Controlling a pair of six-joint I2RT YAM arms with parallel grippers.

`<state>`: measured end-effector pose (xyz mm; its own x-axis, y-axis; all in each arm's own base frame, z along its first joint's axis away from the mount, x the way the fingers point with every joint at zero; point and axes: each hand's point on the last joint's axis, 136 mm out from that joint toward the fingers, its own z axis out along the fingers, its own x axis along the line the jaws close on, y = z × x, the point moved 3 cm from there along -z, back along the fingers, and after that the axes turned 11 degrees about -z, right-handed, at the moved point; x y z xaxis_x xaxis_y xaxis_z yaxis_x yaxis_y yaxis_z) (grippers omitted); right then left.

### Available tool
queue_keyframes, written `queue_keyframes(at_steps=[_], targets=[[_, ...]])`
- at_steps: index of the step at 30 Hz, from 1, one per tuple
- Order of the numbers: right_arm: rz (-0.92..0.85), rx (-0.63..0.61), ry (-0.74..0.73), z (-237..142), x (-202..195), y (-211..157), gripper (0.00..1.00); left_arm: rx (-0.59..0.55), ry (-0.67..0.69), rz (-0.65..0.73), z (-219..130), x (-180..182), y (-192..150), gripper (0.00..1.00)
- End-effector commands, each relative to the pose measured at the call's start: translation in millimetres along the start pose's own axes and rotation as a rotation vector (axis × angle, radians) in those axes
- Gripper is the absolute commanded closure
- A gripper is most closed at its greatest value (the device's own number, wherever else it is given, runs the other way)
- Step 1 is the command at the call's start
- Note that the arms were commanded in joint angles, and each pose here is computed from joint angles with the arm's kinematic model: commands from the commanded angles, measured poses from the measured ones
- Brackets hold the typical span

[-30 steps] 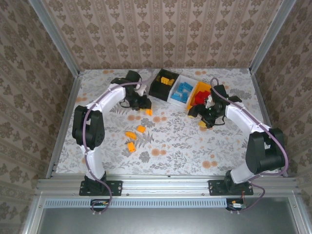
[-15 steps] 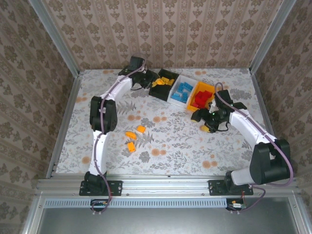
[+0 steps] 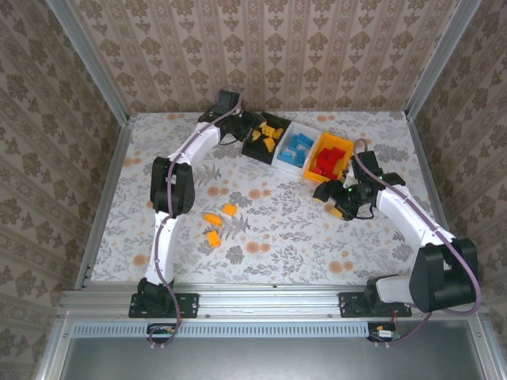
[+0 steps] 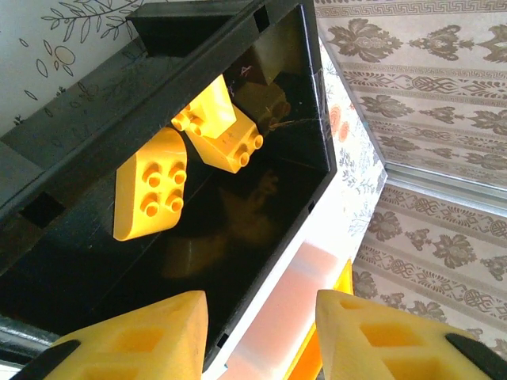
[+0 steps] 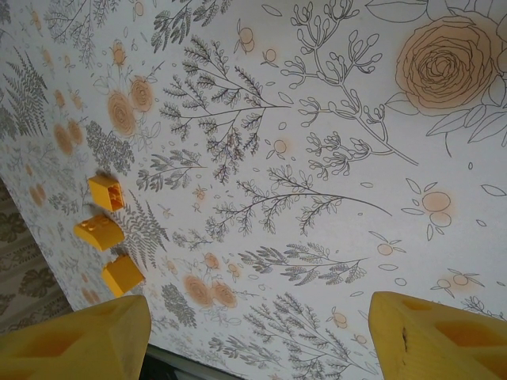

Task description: Sort the legos into containers by color

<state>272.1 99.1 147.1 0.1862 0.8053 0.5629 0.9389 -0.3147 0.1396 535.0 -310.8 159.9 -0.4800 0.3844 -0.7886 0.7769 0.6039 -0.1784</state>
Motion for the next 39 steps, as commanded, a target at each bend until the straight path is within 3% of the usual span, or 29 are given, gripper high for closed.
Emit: queue_keyframes(at_steps=[1, 6, 11, 17, 21, 25, 39], targets=[[0.021, -0.015, -0.003, -4.9, -1.1, 0.0, 0.26, -0.014, -0.002, 0.043, -17.5, -6.2, -0.7, 0.57], [0.020, -0.017, 0.010, -3.5, 0.7, 1.0, 0.25, -0.011, 0.133, 0.249, -58.7, 14.1, -16.1, 0.52], [0.013, -0.003, 0.026, 1.5, 4.4, 6.7, 0.25, -0.013, 0.346, 0.449, -114.3, 67.0, -32.0, 0.46], [-0.002, 0.054, 0.043, 17.9, 11.8, 14.3, 0.25, 0.140, 0.611, 0.732, -153.4, 139.8, -71.0, 0.39], [-0.028, 0.080, 0.047, 25.6, 20.5, 16.7, 0.25, 0.259, 0.732, 0.870, -150.5, 177.3, -95.3, 0.36], [-0.045, 0.095, 0.047, 29.4, 26.0, 15.4, 0.25, 0.310, 0.834, 0.933, -139.2, 197.5, -103.7, 0.35], [-0.047, 0.098, 0.020, 25.1, 18.8, 4.5, 0.25, 0.344, 0.908, 0.955, -120.9, 223.5, -113.8, 0.36]])
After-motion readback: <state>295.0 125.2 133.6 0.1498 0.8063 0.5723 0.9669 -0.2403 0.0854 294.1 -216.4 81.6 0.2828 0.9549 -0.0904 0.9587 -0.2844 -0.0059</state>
